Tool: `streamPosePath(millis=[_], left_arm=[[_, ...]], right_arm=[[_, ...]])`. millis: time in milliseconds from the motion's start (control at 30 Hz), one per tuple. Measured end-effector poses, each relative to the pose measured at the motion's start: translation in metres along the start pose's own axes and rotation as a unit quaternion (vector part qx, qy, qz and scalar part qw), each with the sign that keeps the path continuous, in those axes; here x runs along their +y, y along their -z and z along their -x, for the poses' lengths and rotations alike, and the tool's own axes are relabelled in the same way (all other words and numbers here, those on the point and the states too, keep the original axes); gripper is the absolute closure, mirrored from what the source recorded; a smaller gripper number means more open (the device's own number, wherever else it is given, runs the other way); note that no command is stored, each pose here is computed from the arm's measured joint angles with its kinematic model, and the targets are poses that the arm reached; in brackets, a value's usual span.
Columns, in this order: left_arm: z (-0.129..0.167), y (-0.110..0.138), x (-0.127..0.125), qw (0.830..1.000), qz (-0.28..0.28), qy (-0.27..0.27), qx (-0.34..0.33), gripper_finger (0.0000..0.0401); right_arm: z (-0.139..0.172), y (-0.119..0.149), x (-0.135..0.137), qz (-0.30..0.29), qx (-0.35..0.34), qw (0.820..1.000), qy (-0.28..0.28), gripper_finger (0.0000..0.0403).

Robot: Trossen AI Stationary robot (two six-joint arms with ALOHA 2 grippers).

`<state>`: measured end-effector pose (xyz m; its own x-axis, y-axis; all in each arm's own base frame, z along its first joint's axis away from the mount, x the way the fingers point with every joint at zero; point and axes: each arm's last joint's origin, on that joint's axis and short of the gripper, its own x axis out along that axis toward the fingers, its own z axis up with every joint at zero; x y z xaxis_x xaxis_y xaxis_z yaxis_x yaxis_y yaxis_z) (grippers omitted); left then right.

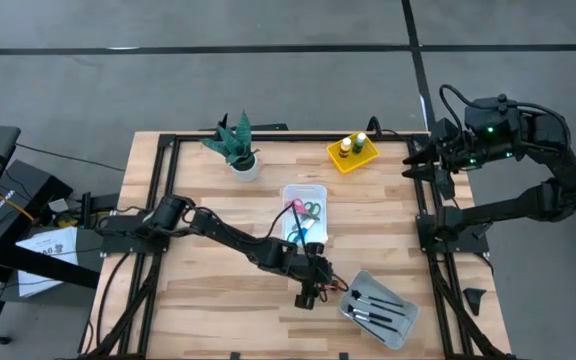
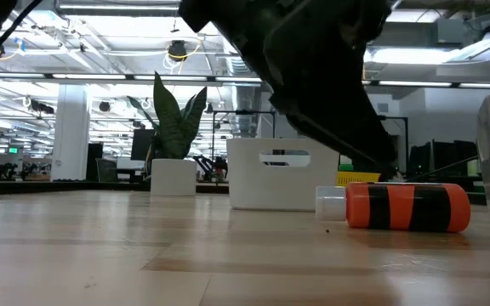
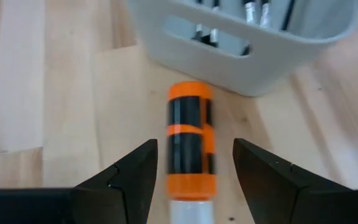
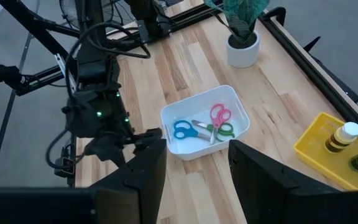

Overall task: Pick & Place Paint Supplies
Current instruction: Put the orange acrylic paint bottle into the yellow basket

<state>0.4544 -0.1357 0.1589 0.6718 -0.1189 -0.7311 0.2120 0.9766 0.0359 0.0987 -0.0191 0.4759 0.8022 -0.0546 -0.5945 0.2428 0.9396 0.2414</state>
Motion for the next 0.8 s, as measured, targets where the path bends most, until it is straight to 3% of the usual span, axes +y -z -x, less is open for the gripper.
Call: streamPosePath(millis=[200, 433, 667, 800], left_arm=[[-0.003, 0.002, 0.007, 1.000, 0.005, 0.012, 0.002, 0.0203], [-0.016, 0.007, -0.003, 0.999, -0.001, 0.038, -0.004, 0.0197], [-0.024, 0.014, -0.003, 0.999, 0.031, 0.026, 0.008, 0.0207], [-0.022, 0.022, -0.006, 0.997, 0.057, 0.024, 0.050, 0.0219]], right_arm=[[0.000, 0.000, 0.000, -0.001, 0.000, 1.000, 0.000, 0.0234], [0.000, 0.000, 0.000, -0.001, 0.002, 1.000, 0.000, 0.0234], [0.000, 0.000, 0.000, -0.001, 0.002, 1.000, 0.000, 0.0234], [0.000, 0.000, 0.000, -0.001, 0.002, 1.000, 0.000, 0.0234]])
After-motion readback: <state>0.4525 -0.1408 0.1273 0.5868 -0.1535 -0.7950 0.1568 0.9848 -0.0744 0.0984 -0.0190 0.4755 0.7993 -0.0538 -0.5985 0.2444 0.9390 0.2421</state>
